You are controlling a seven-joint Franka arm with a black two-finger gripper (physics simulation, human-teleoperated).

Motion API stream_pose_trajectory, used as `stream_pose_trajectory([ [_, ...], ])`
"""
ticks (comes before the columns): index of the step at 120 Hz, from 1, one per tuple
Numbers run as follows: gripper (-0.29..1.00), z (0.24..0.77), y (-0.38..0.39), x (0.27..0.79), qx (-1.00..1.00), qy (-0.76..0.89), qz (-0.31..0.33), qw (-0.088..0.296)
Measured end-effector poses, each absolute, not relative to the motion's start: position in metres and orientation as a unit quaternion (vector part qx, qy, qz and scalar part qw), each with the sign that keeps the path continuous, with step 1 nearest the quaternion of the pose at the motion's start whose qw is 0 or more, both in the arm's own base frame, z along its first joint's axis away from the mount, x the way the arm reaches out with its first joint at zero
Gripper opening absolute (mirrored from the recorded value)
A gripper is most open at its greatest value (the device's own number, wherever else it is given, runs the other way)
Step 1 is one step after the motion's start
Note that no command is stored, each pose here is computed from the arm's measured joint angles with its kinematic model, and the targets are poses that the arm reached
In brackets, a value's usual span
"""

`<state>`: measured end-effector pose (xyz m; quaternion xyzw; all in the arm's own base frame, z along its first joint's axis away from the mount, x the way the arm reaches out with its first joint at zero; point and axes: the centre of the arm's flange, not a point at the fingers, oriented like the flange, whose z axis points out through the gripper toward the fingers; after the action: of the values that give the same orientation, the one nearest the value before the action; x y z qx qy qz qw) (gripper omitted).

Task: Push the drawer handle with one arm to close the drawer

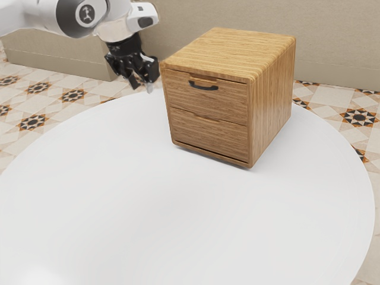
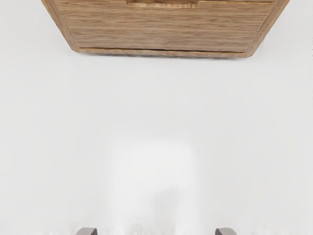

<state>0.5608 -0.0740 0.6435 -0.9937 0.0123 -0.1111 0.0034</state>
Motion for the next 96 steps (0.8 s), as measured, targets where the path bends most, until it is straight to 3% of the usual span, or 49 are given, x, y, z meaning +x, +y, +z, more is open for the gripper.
stream_pose_trajectory([
  [15, 0.5, 0.633, -0.068, 0.517, -0.999, -0.009, -0.052, -0.001],
  [34, 0.6, 0.63, -0.075, 0.502, -1.0, -0.016, -0.02, -0.006],
  [96, 0.69, 0.629, -0.055, 0.496, -0.998, -0.057, 0.02, -0.009],
])
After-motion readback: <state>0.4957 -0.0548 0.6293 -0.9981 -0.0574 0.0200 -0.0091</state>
